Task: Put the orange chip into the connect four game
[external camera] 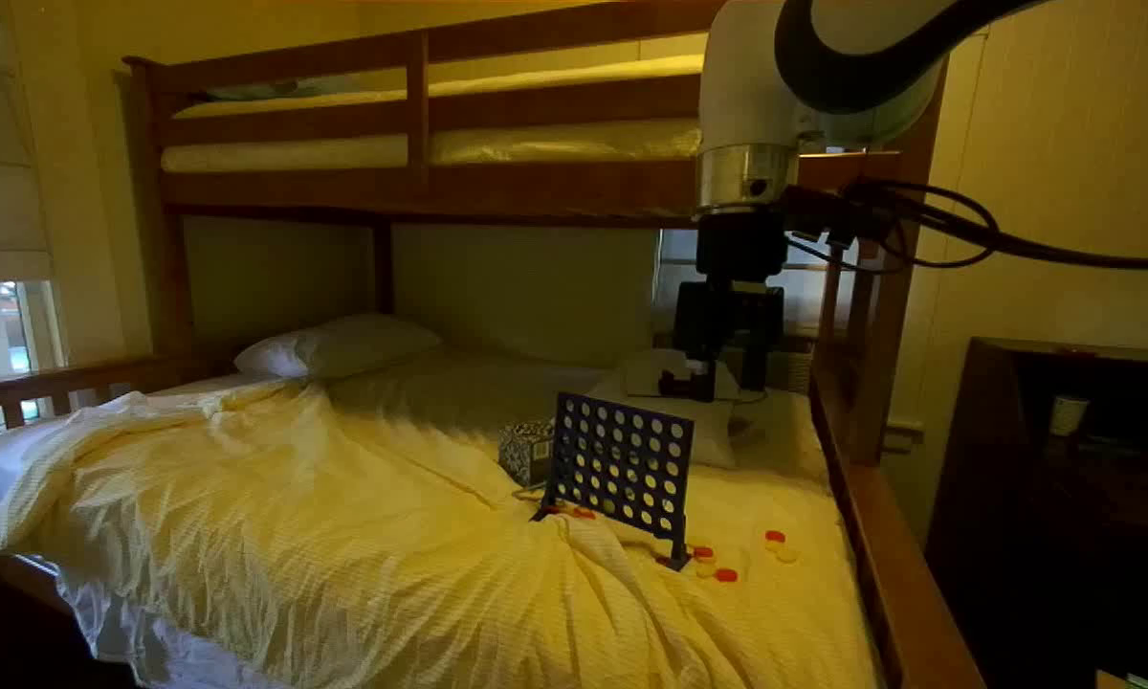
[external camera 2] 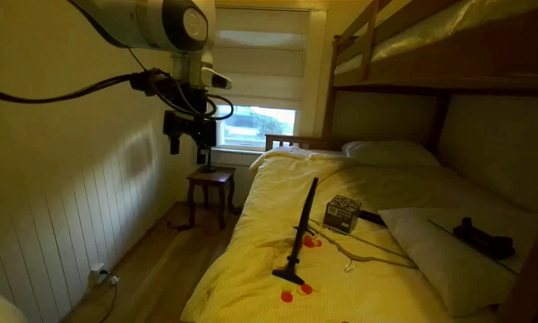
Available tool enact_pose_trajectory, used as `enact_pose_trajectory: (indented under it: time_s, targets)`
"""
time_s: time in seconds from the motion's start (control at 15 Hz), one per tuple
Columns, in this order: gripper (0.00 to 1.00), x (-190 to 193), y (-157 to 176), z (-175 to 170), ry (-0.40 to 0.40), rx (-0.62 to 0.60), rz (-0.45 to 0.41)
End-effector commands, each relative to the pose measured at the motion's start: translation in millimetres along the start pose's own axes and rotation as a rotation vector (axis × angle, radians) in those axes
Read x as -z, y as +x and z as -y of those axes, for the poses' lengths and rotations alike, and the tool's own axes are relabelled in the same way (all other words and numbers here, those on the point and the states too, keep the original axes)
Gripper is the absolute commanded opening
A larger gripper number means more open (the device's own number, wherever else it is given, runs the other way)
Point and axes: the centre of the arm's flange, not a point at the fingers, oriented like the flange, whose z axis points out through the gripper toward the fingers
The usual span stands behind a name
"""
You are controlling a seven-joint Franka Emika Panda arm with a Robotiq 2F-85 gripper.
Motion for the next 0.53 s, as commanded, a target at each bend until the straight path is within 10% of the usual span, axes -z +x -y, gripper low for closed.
enact_pose_trajectory:
  time_s: [0.0, 0.47]
  targets:
    - [1.00, 0.0, 0.0, 0.0, 0.000, 0.000, 0.000]
    - [1.00, -27.6, 8.8, -29.6, -0.019, -0.037, 0.021]
